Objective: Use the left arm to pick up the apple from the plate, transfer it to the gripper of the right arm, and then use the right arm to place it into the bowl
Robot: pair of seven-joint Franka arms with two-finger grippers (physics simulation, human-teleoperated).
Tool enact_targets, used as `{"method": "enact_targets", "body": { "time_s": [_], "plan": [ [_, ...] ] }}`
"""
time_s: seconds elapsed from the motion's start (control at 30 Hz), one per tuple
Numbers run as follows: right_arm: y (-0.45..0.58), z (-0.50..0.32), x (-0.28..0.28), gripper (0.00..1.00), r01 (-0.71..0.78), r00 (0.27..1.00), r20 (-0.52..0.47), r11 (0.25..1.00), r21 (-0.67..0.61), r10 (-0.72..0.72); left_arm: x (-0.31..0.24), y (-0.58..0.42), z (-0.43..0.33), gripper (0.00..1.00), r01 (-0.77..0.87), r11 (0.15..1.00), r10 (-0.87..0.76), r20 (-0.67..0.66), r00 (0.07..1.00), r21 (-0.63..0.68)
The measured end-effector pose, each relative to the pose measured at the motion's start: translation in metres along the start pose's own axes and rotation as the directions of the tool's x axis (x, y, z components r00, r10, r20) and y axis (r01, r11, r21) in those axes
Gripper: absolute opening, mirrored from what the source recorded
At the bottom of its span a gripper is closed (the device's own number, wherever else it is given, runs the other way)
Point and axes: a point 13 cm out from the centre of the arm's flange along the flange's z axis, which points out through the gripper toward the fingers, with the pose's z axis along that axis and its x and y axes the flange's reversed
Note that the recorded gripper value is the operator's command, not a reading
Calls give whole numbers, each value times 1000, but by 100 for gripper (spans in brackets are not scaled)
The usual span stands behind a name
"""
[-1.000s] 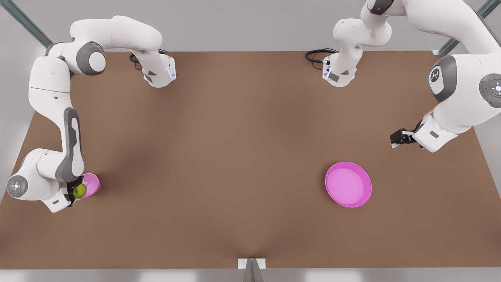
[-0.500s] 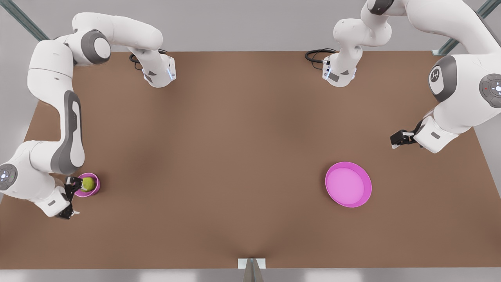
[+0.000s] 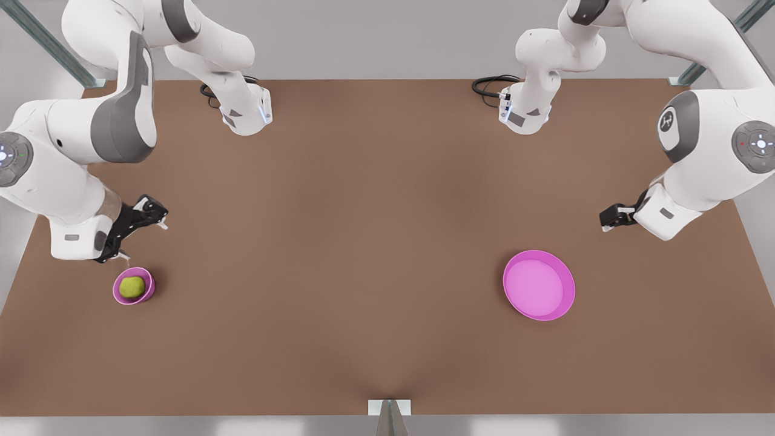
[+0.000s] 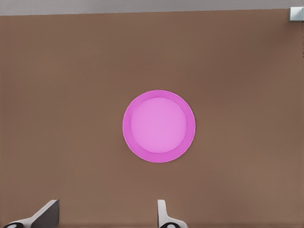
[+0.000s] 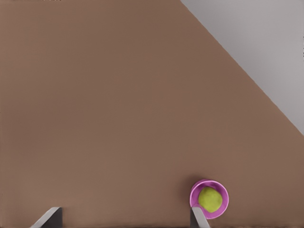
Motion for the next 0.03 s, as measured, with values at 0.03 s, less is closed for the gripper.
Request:
{"method": "enact_targets", "body": {
  "time_s": [0.03],
  "plan": [
    [4, 2, 4, 100, -39, 999, -7, 999, -2, 39, 0, 0, 0, 100, -1, 1000, 1, 0, 1000, 0]
  ]
}}
